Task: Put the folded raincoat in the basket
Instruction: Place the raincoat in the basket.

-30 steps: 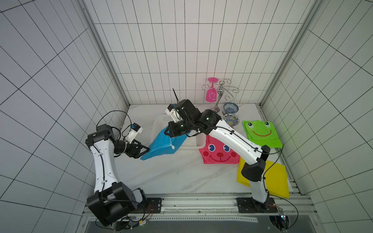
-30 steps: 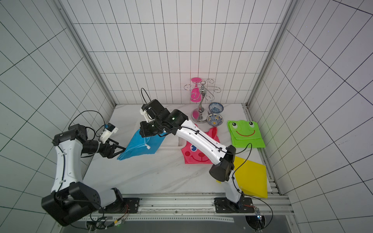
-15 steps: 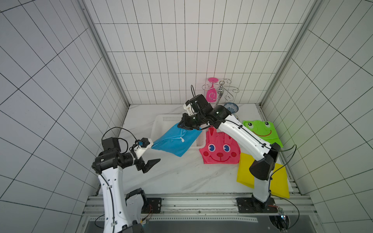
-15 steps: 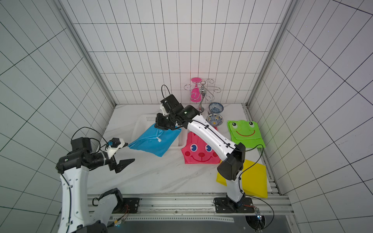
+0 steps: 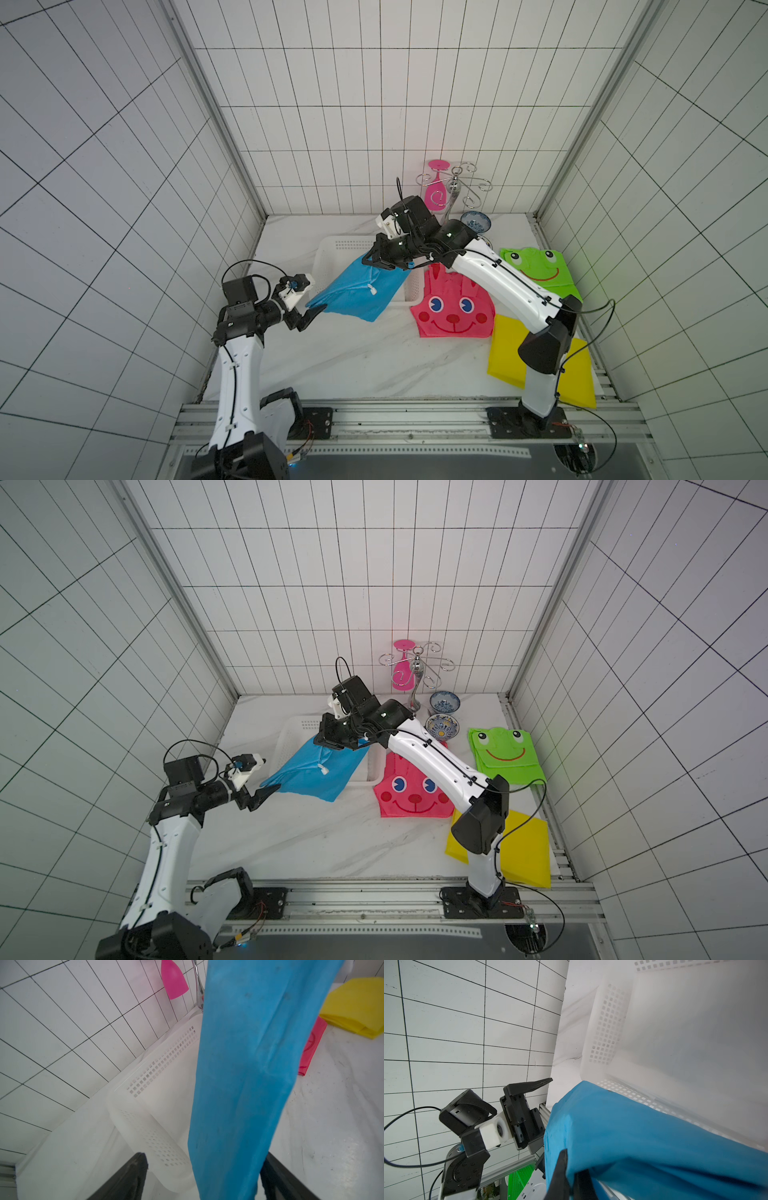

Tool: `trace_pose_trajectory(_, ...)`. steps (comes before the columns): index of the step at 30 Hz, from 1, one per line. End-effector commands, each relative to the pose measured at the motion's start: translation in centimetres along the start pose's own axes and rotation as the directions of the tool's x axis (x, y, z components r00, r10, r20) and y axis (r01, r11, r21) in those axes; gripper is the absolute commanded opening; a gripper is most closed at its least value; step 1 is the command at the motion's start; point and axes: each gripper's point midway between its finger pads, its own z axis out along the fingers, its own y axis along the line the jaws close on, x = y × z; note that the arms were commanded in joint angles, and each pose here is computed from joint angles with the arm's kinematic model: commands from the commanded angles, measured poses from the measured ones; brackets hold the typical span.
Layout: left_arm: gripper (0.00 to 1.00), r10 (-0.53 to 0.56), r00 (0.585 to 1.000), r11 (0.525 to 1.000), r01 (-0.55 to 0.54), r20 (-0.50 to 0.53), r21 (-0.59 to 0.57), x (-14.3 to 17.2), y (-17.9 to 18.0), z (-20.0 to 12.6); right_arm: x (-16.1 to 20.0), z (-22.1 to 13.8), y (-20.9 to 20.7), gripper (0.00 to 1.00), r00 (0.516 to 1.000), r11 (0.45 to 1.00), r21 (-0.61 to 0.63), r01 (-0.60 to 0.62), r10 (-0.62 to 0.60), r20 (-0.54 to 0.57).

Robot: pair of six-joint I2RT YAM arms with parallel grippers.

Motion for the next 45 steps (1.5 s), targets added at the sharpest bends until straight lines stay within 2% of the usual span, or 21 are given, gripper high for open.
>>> trace_pose_trajectory(1, 0.58, 0.069, 0.997, 0.998, -0.069, 0.041, 0.002, -1.0, 0.3, 0.2, -0.7, -1.0, 1.4, 0.00, 1.000, 0.997, -0.072, -0.007, 0.009, 0.024)
trace_pose_trajectory(3, 0.35, 0.056, 0.998, 0.998, -0.057, 0.026, 0.008, -1.3, 0.6, 0.1, -0.8, -0.9, 1.3, 0.00, 1.000, 0.997, -0.076, -0.018, 0.020, 0.023)
trace_pose_trajectory(5, 0.00, 0.038, 0.999, 0.999, -0.039, 0.008, 0.032, -2.3, 1.0, -0.3, -1.1, -0.9, 0.9, 0.00, 0.999, 0.997, -0.068, -0.038, 0.040, 0.027)
trace_pose_trajectory(8, 0.00, 0.023, 0.999, 0.994, -0.020, -0.026, 0.103, -3.9, 1.3, -0.8, -1.8, -0.9, 0.1, 0.00, 0.997, 0.995, -0.067, -0.069, 0.071, 0.041)
trace_pose_trajectory(10, 0.00, 0.054, 0.998, 0.988, -0.048, -0.043, 0.146, -5.1, 1.6, -1.1, -2.4, -1.1, 0.0, 0.00, 0.994, 0.992, -0.090, -0.088, 0.093, 0.060)
trace_pose_trajectory(12, 0.00, 0.075, 0.996, 0.988, -0.068, -0.050, 0.138, -6.4, 2.8, -1.3, -3.4, -1.6, -0.1, 0.00, 0.990, 0.989, -0.108, -0.100, 0.110, 0.087)
trace_pose_trajectory(17, 0.00, 0.145, 0.989, 0.989, -0.145, -0.024, -0.013, -10.8, 7.5, -1.7, -7.2, -3.6, -0.2, 0.00, 0.983, 0.988, -0.146, -0.055, 0.079, 0.164)
trace_pose_trajectory(22, 0.00, 0.268, 0.962, 0.941, -0.274, -0.056, -0.199, -14.3, 12.2, 0.6, -12.3, -5.1, -0.9, 0.00, 0.961, 0.985, -0.173, 0.010, 0.038, 0.272)
trace_pose_trajectory(27, 0.00, 0.242, 0.970, 0.926, -0.239, -0.026, -0.292, -16.7, 17.5, 2.8, -17.5, -6.0, -2.8, 0.00, 0.924, 0.984, -0.176, 0.036, 0.034, 0.381)
trace_pose_trajectory(32, 0.00, 0.318, 0.946, 0.888, -0.318, -0.058, -0.333, -16.9, 21.6, 6.7, -22.0, -6.1, -6.0, 0.00, 0.884, 0.990, -0.137, 0.021, 0.046, 0.464)
trace_pose_trajectory(36, 0.00, 0.375, 0.924, 0.856, -0.375, -0.071, -0.356, -16.3, 23.5, 9.8, -24.4, -5.4, -8.3, 0.00, 0.861, 0.994, -0.111, 0.005, 0.052, 0.505)
trace_pose_trajectory(40, 0.00, 0.402, 0.904, 0.837, -0.427, -0.143, -0.342, -13.3, 23.9, 12.4, -25.1, -3.7, -11.8, 0.00, 0.865, 0.996, -0.080, -0.046, 0.080, 0.495)
trace_pose_trajectory(43, 0.00, 0.377, 0.914, 0.865, -0.405, -0.148, -0.297, -10.6, 22.6, 13.5, -23.6, -1.8, -14.6, 0.00, 0.894, 0.987, -0.056, -0.153, 0.162, 0.418)
trace_pose_trajectory(45, 0.00, 0.357, 0.923, 0.901, -0.381, -0.143, -0.207, -9.0, 20.2, 13.6, -22.2, -0.9, -15.7, 0.00, 0.905, 0.979, -0.042, -0.199, 0.200, 0.376)
